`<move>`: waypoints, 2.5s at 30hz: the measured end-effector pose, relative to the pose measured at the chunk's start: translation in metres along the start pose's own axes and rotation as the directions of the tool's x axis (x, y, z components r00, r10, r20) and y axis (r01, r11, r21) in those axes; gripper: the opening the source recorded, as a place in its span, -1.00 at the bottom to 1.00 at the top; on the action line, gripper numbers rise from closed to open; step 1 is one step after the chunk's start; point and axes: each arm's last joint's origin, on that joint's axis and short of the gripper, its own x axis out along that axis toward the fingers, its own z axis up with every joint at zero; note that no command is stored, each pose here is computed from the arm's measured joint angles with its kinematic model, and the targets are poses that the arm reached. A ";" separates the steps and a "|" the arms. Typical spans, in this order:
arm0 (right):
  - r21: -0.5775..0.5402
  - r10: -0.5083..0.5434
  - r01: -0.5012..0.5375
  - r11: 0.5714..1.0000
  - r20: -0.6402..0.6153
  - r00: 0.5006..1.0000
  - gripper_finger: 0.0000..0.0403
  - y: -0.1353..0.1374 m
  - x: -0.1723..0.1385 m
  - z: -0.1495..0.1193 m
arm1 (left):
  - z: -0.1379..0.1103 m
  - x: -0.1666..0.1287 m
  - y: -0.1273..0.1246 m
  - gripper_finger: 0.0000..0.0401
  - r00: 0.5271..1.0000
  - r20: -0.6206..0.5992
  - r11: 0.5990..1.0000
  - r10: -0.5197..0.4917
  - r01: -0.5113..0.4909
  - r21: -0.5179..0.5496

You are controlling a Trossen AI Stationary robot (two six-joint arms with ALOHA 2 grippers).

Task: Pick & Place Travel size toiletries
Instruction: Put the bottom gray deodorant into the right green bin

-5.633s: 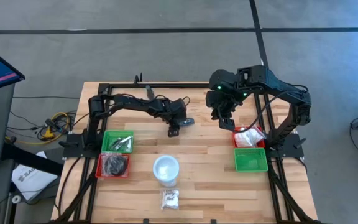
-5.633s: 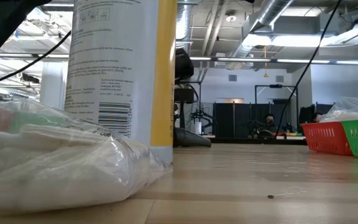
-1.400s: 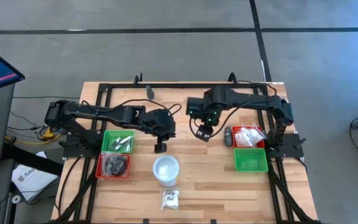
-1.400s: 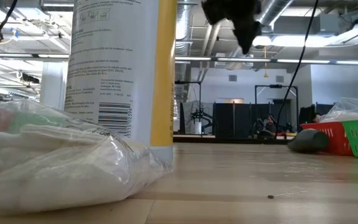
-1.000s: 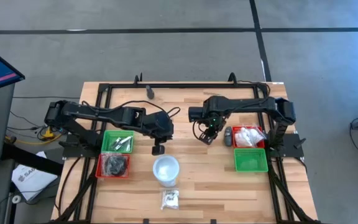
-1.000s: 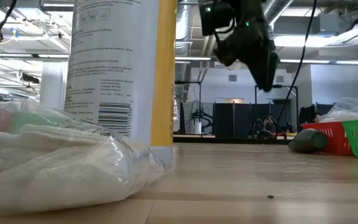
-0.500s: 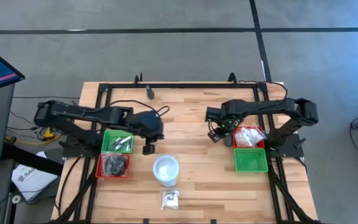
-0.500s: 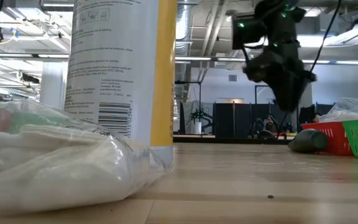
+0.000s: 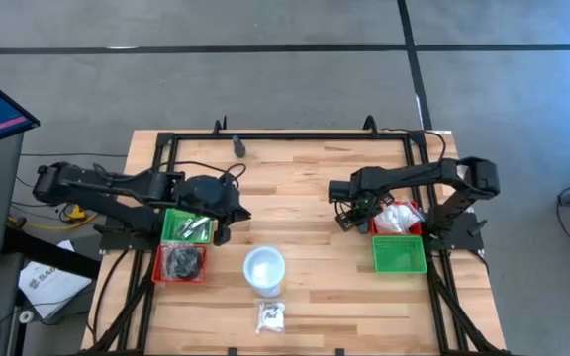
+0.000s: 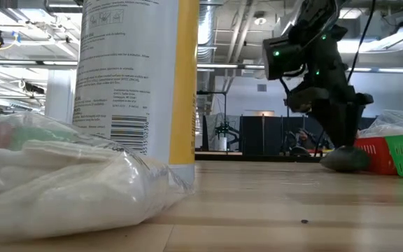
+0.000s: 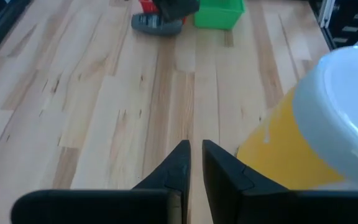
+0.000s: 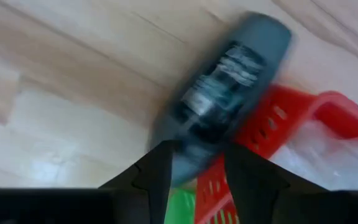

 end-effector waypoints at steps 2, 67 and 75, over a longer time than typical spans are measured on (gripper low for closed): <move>0.004 -0.015 0.015 1.000 -0.012 1.000 -0.30 0.002 0.004 0.001 | -0.001 0.002 0.000 -0.83 1.000 0.012 1.000 -0.001 0.001 -0.001; -0.295 0.006 0.003 0.956 0.029 1.000 0.00 0.043 0.043 -0.004 | -0.002 0.003 0.000 -0.83 1.000 0.010 1.000 -0.002 0.002 0.005; -0.321 -0.010 0.018 0.947 0.027 1.000 0.00 0.049 0.036 -0.006 | -0.002 0.003 0.000 -0.83 1.000 0.012 1.000 -0.003 0.003 0.005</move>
